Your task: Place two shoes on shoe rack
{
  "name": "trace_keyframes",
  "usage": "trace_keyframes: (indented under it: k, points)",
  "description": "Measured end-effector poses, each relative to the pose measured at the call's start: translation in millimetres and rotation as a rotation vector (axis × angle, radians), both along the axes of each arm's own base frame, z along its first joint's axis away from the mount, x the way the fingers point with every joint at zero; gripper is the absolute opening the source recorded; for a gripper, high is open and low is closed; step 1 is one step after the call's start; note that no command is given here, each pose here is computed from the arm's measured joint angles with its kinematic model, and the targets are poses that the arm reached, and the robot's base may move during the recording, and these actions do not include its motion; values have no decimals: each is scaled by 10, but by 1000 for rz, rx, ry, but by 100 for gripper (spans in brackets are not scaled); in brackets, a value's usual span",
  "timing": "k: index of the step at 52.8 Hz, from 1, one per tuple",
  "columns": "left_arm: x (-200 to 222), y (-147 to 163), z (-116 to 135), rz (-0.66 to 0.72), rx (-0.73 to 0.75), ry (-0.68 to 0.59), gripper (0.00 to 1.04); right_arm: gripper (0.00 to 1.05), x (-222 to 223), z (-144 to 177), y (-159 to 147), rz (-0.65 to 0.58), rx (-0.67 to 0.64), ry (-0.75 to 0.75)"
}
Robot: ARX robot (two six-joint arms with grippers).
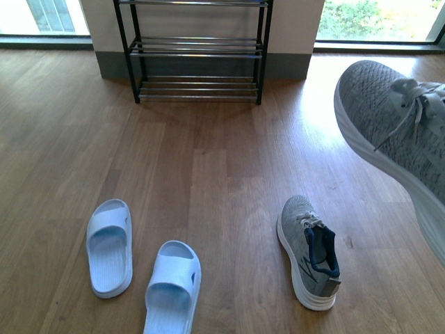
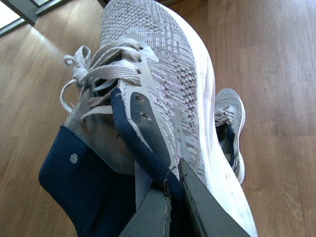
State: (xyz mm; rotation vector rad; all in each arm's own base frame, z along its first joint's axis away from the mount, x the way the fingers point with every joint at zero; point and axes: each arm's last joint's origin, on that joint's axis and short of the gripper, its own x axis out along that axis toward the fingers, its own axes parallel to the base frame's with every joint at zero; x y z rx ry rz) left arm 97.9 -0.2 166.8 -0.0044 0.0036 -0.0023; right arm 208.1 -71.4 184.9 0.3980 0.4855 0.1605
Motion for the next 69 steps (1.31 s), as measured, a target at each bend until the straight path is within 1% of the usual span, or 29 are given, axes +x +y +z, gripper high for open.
trace_keyframes:
  k: [22, 52, 59, 69]
  points:
    - [0, 1, 0, 3, 0, 0, 95, 1, -2, 0, 8, 13, 3, -3]
    - [0, 0, -1, 0, 0, 1, 95, 1, -4, -5, 3, 4, -1, 0]
    - [0, -1, 0, -3, 0, 0, 95, 1, -9, -10, -18, -16, -7, 5]
    - [0, 0, 0, 0, 0, 0, 95, 1, -8, -8, -12, -7, -3, 3]
